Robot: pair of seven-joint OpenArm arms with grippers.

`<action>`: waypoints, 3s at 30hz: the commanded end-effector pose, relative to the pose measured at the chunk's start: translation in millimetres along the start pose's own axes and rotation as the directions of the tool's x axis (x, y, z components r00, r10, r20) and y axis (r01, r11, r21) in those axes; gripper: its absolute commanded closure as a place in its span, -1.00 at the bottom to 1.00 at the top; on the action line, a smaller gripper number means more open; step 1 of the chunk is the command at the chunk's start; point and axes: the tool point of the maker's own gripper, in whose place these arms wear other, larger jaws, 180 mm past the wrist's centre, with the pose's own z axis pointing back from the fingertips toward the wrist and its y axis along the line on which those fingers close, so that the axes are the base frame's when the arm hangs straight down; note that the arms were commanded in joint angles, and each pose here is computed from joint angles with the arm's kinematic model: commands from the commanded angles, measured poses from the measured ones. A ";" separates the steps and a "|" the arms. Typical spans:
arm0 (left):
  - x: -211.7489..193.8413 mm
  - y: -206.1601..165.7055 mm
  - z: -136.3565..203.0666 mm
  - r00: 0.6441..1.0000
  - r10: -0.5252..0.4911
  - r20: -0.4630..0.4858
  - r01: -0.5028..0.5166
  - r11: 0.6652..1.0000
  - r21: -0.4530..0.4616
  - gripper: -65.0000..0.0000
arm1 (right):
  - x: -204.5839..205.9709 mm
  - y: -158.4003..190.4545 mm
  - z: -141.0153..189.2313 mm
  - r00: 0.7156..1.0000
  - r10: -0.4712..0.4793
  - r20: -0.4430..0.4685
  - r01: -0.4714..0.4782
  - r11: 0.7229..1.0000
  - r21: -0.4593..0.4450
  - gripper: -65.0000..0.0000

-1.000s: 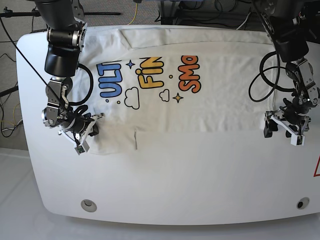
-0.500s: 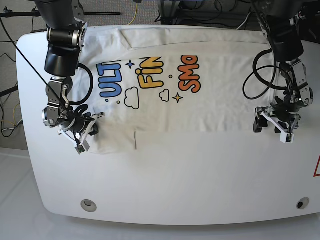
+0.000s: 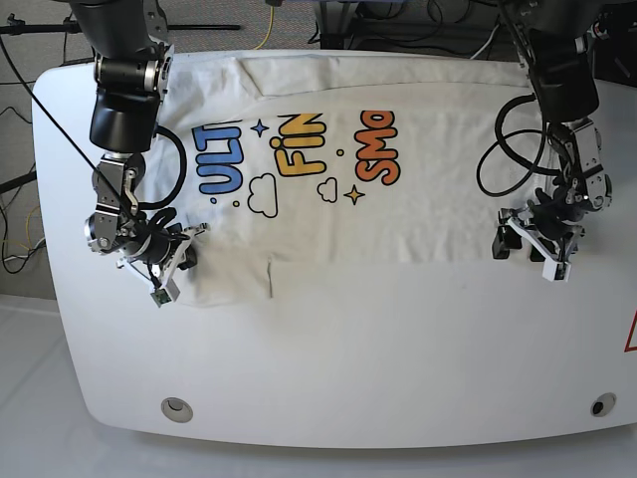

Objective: Fold the T-shirt properly
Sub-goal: 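Hold the hem edges with both grippers and lift them slightly, then drag the hem with both grippers over the print toward the collar edge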

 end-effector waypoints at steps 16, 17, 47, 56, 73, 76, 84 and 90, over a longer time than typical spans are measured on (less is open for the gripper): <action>17.0 0.6 0.7 0.998 -0.027 0.052 0.027 1.000 0.004 0.30 | 18.1 -10.3 6.8 0.999 0.024 0.025 -0.024 1.000 -0.020 1.00; 16.3 0.5 0.6 0.998 -0.027 0.049 0.027 1.000 0.004 0.36 | 18.2 -10.4 7.0 0.999 0.025 0.025 -0.024 0.999 -0.021 1.00; 22.1 0.7 5.9 0.997 -0.047 0.064 0.045 0.999 0.022 0.91 | 23.6 -12.1 6.1 0.999 0.019 0.037 -0.018 1.000 -0.022 1.00; 66.0 -13.4 25.7 0.975 -0.149 0.164 0.145 0.989 0.037 0.95 | 33.9 -12.6 8.7 0.998 0.021 0.061 -0.020 1.000 -0.023 1.00; 65.8 -18.6 34.3 0.970 -0.188 0.155 0.183 0.982 0.046 0.93 | 59.2 -12.4 34.8 0.985 0.126 0.118 -0.115 0.989 -0.093 1.00; 53.2 -20.5 37.7 0.972 -0.193 0.133 0.189 0.981 0.042 0.93 | 51.6 -11.7 31.8 0.989 0.116 0.087 -0.109 0.990 -0.086 1.00; 34.5 -26.8 47.8 0.971 -0.216 0.106 0.213 0.976 0.036 0.93 | 50.9 -12.9 34.3 0.990 0.122 0.067 -0.115 0.989 -0.095 1.00; 31.9 -35.8 62.7 0.959 -0.255 0.123 0.253 0.967 0.035 0.96 | 51.3 -12.6 38.1 0.990 0.134 0.046 -0.128 0.986 -0.104 0.99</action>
